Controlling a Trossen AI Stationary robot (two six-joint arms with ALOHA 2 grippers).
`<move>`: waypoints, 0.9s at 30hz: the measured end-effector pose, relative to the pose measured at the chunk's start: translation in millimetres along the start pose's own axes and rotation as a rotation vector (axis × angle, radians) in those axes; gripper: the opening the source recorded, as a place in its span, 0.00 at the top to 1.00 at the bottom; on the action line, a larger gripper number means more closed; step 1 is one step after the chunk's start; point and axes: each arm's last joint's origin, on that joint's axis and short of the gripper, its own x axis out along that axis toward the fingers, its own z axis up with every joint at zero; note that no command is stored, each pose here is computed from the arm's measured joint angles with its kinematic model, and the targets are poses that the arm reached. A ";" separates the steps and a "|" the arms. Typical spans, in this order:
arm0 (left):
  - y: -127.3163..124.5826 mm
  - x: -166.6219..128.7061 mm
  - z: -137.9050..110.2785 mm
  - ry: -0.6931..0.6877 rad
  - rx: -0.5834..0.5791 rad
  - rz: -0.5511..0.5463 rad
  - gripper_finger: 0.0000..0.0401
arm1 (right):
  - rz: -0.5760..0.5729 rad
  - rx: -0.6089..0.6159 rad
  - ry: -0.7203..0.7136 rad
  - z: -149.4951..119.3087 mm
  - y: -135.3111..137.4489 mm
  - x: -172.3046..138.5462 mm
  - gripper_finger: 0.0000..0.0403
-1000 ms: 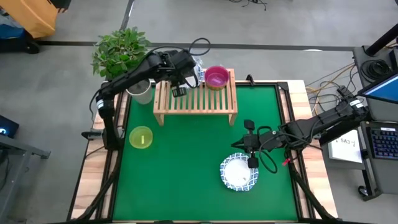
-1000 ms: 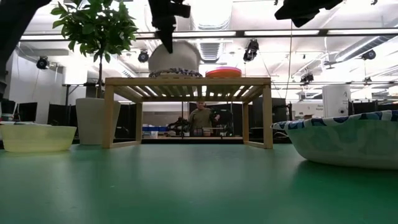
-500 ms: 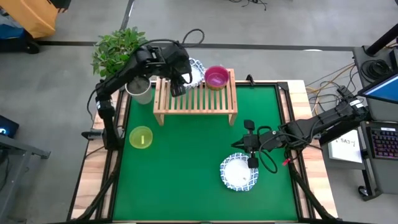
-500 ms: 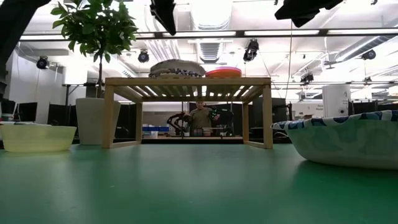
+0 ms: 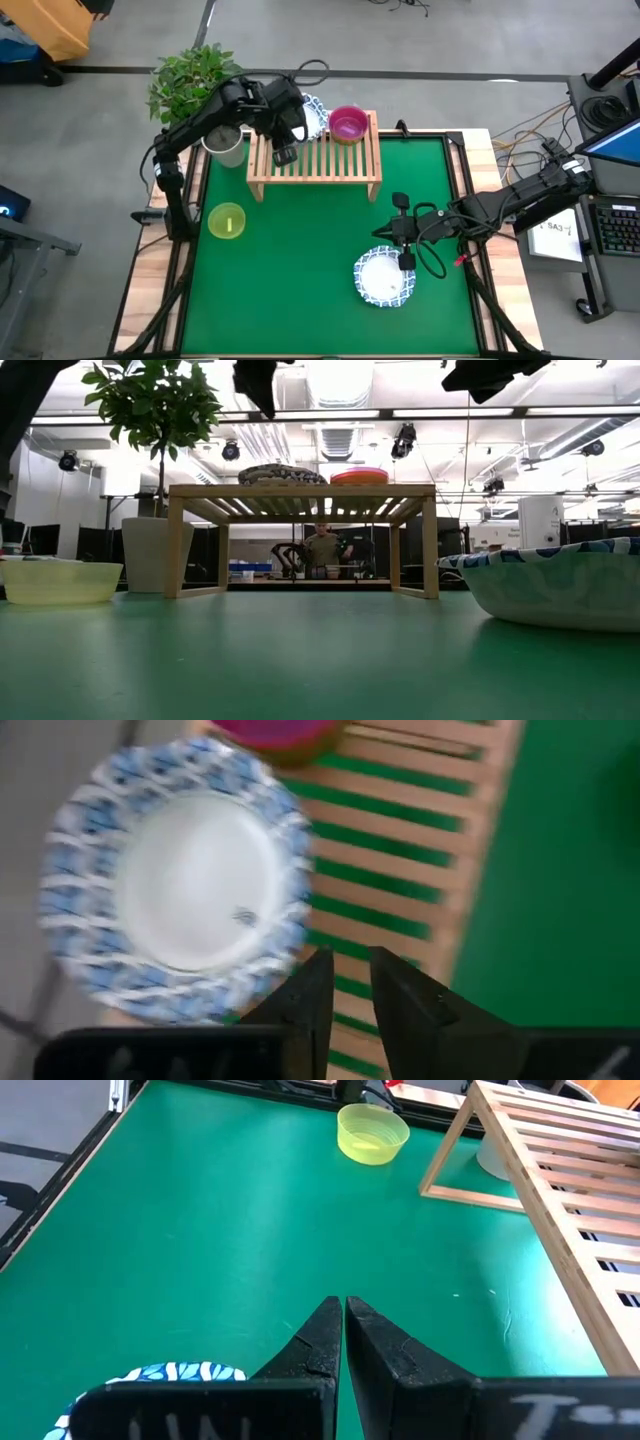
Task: Place and stack bowls onto a shelf
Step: Stack the yellow bowl on top of the purple bowl on the shelf
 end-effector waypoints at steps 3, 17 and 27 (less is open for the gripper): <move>-12.0 -4.9 -4.3 -0.012 -0.057 -0.117 0.89 | 0.000 0.000 0.000 0.0 0.0 0.0 0.98; -111.6 27.0 -114.0 0.312 -0.176 -0.186 0.90 | 0.000 -0.004 0.001 -0.3 0.0 0.1 0.98; -141.5 72.9 -204.5 0.504 -0.461 -0.042 0.77 | 0.000 -0.002 -0.020 1.7 0.1 0.2 0.98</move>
